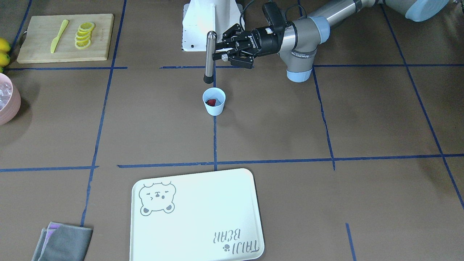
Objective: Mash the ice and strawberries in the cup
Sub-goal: 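Carry the pestle with the left gripper over the blue cup, then lower the pestle into the cup and press down repeatedly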
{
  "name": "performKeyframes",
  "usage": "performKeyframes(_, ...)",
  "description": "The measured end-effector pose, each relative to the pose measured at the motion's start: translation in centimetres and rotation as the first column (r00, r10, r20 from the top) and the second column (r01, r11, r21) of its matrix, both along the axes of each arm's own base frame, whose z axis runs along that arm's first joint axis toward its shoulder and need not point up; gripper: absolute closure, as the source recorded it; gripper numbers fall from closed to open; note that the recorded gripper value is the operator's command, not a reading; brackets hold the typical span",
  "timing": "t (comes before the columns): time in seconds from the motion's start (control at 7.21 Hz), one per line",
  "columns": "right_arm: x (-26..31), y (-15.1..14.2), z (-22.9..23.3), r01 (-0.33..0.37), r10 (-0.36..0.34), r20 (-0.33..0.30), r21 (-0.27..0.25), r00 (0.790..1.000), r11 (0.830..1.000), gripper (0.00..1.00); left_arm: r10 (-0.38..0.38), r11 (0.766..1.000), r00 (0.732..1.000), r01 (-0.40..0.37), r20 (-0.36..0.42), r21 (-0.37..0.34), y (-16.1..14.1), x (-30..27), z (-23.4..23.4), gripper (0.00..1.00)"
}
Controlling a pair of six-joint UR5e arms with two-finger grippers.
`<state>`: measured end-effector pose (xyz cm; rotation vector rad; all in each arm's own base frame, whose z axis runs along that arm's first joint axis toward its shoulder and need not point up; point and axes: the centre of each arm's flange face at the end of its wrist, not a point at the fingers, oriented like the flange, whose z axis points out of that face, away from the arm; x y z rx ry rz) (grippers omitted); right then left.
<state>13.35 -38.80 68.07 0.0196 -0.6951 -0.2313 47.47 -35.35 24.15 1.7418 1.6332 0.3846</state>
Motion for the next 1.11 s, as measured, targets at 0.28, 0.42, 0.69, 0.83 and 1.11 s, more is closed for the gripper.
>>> performKeyframes(0.28,0.0,0.0,0.0,0.000,0.000,0.000,0.000,1.000,1.000,0.00,-0.029,0.999,1.000,0.029,0.003,-0.032,-0.6,0.5,1.2,1.00)
performKeyframes(0.42,0.0,0.1,0.1,0.000,0.000,0.000,-0.001,1.000,1.000,0.00,-0.037,0.998,0.999,0.037,0.006,-0.042,-0.9,0.7,1.9,1.00)
performKeyframes(0.69,0.0,0.1,0.1,0.001,-0.001,0.000,-0.001,1.000,1.000,0.00,-0.044,0.998,0.999,0.045,0.018,-0.051,-1.2,1.3,3.1,1.00)
performKeyframes(0.83,0.0,0.1,0.1,0.001,-0.001,0.000,-0.001,1.000,1.000,0.00,-0.046,0.997,0.999,0.047,0.025,-0.056,-1.3,1.5,3.6,1.00)
performKeyframes(1.11,0.0,0.1,0.1,0.001,-0.001,0.000,0.000,1.000,1.000,0.00,-0.040,0.997,0.999,0.042,0.036,-0.063,-1.0,2.3,4.0,1.00)
